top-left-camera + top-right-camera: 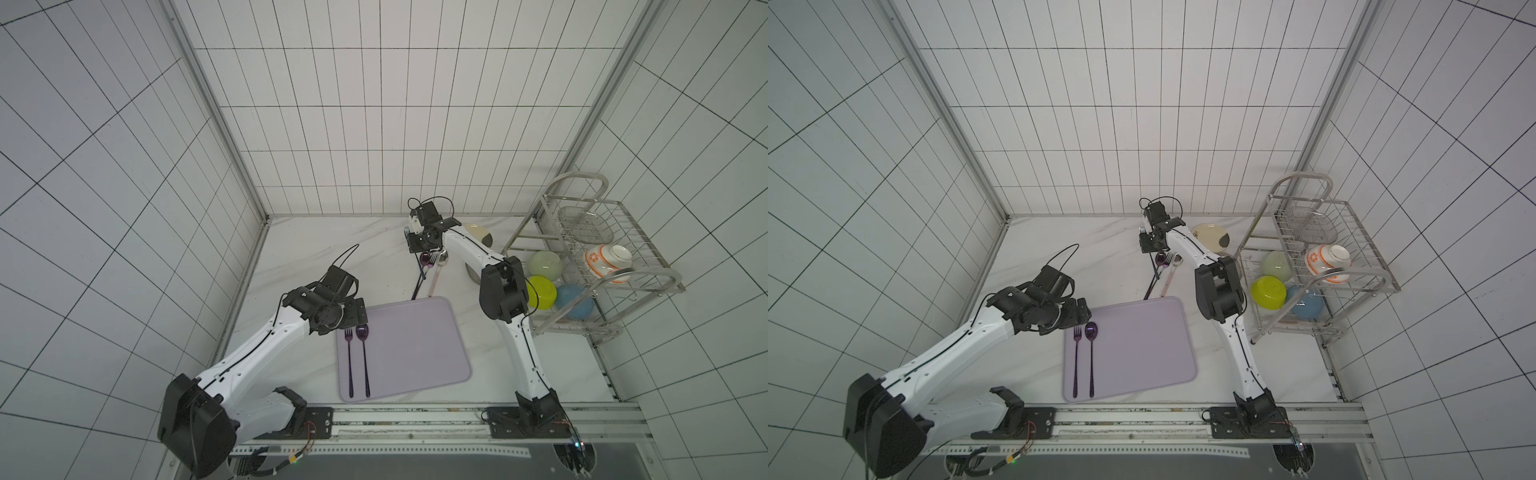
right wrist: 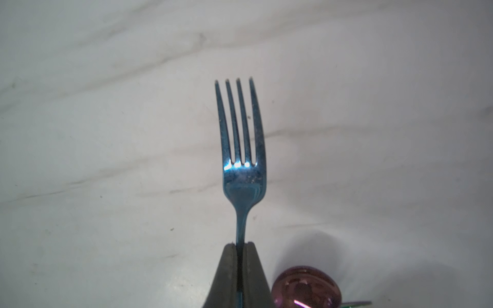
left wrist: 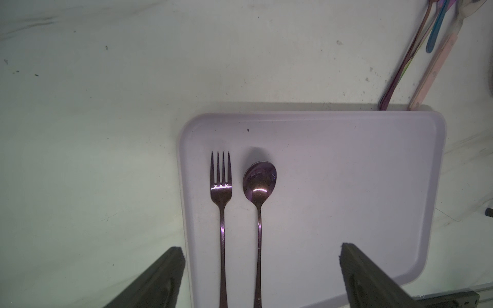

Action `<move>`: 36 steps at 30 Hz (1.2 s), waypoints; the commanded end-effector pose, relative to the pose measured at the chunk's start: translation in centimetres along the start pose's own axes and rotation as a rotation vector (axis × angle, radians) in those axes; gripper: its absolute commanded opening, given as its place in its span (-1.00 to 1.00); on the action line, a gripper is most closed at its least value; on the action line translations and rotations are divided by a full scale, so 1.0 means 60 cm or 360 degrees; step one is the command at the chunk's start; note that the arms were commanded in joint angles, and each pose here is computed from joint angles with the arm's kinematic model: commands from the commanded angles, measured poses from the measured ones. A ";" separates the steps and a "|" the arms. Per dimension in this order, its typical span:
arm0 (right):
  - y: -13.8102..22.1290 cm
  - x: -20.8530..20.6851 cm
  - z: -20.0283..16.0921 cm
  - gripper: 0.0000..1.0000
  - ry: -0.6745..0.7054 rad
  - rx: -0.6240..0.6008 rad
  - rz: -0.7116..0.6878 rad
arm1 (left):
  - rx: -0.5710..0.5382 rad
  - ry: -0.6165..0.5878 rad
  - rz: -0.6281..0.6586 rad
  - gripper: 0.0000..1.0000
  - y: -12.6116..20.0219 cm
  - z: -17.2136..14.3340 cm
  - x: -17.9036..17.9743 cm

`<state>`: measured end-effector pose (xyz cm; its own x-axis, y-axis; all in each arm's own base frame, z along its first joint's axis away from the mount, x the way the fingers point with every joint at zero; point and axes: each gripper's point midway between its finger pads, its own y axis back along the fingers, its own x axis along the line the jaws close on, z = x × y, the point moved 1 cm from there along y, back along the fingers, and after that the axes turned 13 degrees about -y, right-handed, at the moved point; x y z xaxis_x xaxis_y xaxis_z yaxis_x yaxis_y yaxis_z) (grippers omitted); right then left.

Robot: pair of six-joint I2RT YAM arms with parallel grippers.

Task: Set the spoon and fork side by side
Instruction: Pick up the fork at the center of the board, then place the fork on the tray.

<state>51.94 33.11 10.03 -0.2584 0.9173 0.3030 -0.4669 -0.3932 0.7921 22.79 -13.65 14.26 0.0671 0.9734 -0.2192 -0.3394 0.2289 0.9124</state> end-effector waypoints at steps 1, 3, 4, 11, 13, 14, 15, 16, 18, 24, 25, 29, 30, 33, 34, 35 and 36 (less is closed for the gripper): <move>0.053 0.028 0.093 -1.00 0.0041 -0.0292 0.0095 | -0.0126 0.0025 0.0025 0.85 0.029 0.023 0.004; 0.082 0.039 0.126 -1.00 0.0029 -0.0389 0.0130 | -0.0152 0.0039 0.0061 0.85 0.035 0.025 0.011; 0.098 0.047 0.139 -1.00 0.0023 -0.0425 0.0154 | -0.0165 0.0045 0.0079 0.85 0.039 0.026 0.015; 0.204 0.101 0.122 -1.00 0.0001 -0.0419 0.0275 | -0.0233 0.0078 0.0184 0.88 0.054 0.021 0.046; 0.240 0.118 0.076 -1.00 -0.0036 -0.0354 0.0277 | -0.0261 0.0095 0.0215 0.89 0.056 0.018 0.060; 0.252 0.122 0.048 -1.00 -0.0060 -0.0319 0.0265 | -0.0282 0.0102 0.0217 0.90 0.058 0.020 0.064; 0.259 0.123 0.015 -1.00 -0.0080 -0.0277 0.0245 | -0.0293 0.0109 0.0219 0.90 0.057 0.019 0.069; 0.274 0.132 -0.014 -1.00 -0.0095 -0.0248 0.0246 | -0.0310 0.0115 0.0216 0.92 0.058 0.019 0.072; 0.290 0.142 -0.084 -1.00 -0.0144 -0.0166 0.0224 | -0.0321 0.0133 0.0209 0.93 0.060 0.017 0.076; 0.308 0.170 -0.284 -1.00 -0.0368 -0.0007 0.0181 | -0.0271 0.0191 0.0212 0.95 0.050 0.002 0.083; 0.308 0.177 -0.309 -1.00 -0.0381 -0.0008 0.0168 | -0.0271 0.0202 0.0222 0.95 0.051 0.000 0.086; 0.294 0.199 -0.381 -1.00 -0.0385 0.0022 0.0131 | -0.0303 0.0213 0.0247 0.96 0.055 -0.004 0.097; 0.286 0.201 -0.396 -1.00 -0.0379 0.0042 0.0109 | -0.0318 0.0213 0.0241 0.95 0.056 -0.004 0.097; 0.264 0.202 -0.436 -1.00 -0.0370 0.0079 0.0031 | -0.0360 0.0206 0.0210 0.95 0.057 -0.002 0.095; 0.258 0.198 -0.446 -1.00 -0.0370 0.0082 -0.0009 | -0.0369 0.0203 0.0201 0.95 0.058 -0.001 0.094; 0.252 0.194 -0.454 -1.00 -0.0388 0.0084 -0.0038 | -0.0375 0.0200 0.0192 0.95 0.059 -0.001 0.092; 0.247 0.193 -0.461 -1.00 -0.0405 0.0092 -0.0045 | -0.0372 0.0196 0.0184 0.95 0.059 -0.001 0.091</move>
<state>18.27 36.46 11.86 -0.1092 0.9056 0.4099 -0.3658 -0.4200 0.8305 21.42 -7.53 15.93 -0.0991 0.9821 -0.1605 -0.5144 0.0875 0.8531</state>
